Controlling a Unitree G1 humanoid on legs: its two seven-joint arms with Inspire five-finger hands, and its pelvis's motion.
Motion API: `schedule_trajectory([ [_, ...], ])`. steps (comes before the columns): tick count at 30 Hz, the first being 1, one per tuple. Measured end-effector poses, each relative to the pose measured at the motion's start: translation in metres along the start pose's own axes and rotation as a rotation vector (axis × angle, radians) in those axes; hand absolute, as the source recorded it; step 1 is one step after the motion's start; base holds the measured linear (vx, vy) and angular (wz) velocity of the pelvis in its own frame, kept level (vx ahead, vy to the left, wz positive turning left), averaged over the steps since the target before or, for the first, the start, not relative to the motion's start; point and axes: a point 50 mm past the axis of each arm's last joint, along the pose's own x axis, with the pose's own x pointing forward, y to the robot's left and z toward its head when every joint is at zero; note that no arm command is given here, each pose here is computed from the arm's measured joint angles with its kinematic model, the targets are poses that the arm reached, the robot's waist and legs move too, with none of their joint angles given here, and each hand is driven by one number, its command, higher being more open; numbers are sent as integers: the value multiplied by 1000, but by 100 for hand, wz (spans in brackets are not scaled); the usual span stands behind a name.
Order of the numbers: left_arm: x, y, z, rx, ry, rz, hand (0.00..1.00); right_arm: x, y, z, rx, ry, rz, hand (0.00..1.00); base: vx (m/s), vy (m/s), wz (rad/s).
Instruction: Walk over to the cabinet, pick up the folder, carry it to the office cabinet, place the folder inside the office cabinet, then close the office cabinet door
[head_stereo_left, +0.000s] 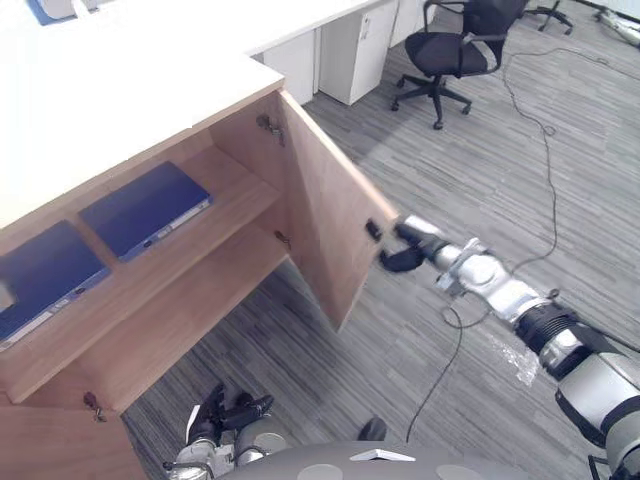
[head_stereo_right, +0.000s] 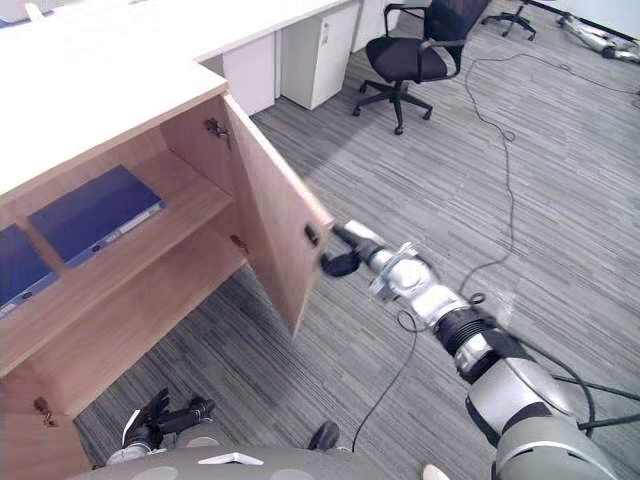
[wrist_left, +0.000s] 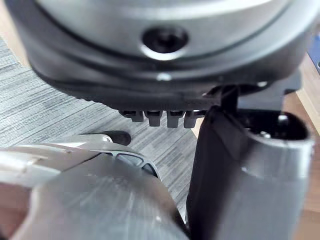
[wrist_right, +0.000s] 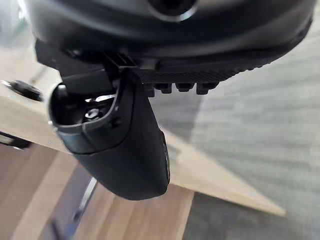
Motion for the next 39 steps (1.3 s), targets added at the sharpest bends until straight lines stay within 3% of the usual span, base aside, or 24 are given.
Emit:
schedule_trajectory([
  [7, -1, -6, -1, -31, 1, -6, 100, 25, 106, 45, -19, -174, 448, 100, 81, 16, 25],
  [11, -1, 1, -2, -21, 2, 11, 100, 19, 138, 76, -12, -305, 631, 100, 26, 46, 11],
  [23, -2, 12, -5, -51, 5, 29, 100, -5, 151, 99, 136, -457, 787, 100, -32, 14, -1],
  [32, -2, 11, -5, -48, 4, 21, 100, -18, 160, 58, 272, -359, 756, 100, 47, -14, 9],
  [39, -1, 7, -5, -35, 7, -1, 100, -19, 148, 7, 348, -211, 573, 100, 12, 2, 0],
])
